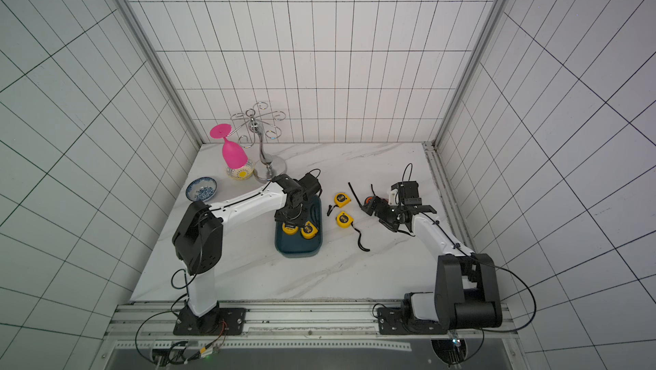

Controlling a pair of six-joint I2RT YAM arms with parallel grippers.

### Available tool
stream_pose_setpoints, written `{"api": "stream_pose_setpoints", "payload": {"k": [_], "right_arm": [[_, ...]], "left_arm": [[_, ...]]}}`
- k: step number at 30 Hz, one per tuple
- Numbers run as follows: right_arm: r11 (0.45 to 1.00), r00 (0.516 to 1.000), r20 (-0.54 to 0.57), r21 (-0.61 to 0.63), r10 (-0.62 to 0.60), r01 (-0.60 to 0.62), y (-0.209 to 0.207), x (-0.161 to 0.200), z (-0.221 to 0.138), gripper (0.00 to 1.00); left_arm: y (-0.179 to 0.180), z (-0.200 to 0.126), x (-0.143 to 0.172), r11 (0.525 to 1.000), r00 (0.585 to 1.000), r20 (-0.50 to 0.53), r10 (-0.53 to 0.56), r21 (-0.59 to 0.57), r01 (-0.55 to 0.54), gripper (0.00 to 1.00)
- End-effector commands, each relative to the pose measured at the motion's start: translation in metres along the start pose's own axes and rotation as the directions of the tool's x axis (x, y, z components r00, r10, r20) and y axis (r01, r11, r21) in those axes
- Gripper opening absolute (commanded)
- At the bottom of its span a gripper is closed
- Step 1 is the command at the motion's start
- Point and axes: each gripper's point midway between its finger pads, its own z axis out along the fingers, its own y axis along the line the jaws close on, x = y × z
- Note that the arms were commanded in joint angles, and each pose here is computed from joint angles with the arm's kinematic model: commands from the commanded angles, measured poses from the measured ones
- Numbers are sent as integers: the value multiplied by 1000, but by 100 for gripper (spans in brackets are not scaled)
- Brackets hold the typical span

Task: Take the tape measure out of the storage box
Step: Pick up the tape measure from the storage box, then place the tape measure at the center of the board.

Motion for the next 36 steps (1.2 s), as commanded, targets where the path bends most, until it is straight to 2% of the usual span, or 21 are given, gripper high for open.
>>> {"api": "stream_pose_setpoints", "payload": {"k": [1, 11, 20, 26, 32, 36], "right_arm": [[1000, 1000, 14, -24, -1, 1, 6, -5, -4, 93], [999, 1000, 28, -36, -6, 7, 11, -8, -8, 93], [999, 1000, 30, -49, -6, 8, 14, -7, -10, 93], [995, 998, 59, -98, -18, 24, 25, -9, -13, 93], [986, 994, 95, -155, -48, 63, 42, -7, -18, 93], [969, 982, 167, -216, -86, 121, 61, -7, -28, 93]], "left_arm": [[11, -29, -7, 999, 998, 47, -38, -1, 38, 0], [17, -42, -15, 999, 997, 65, -51, 6, 51, 0], [15, -84, -43, 996, 986, 145, -79, 61, 71, 0], [-6, -112, -60, 972, 973, 162, -166, 195, 133, 0], [-34, -138, -80, 924, 959, 160, -233, 343, 168, 0], [-52, -151, -92, 886, 946, 159, -284, 421, 196, 0]]}}
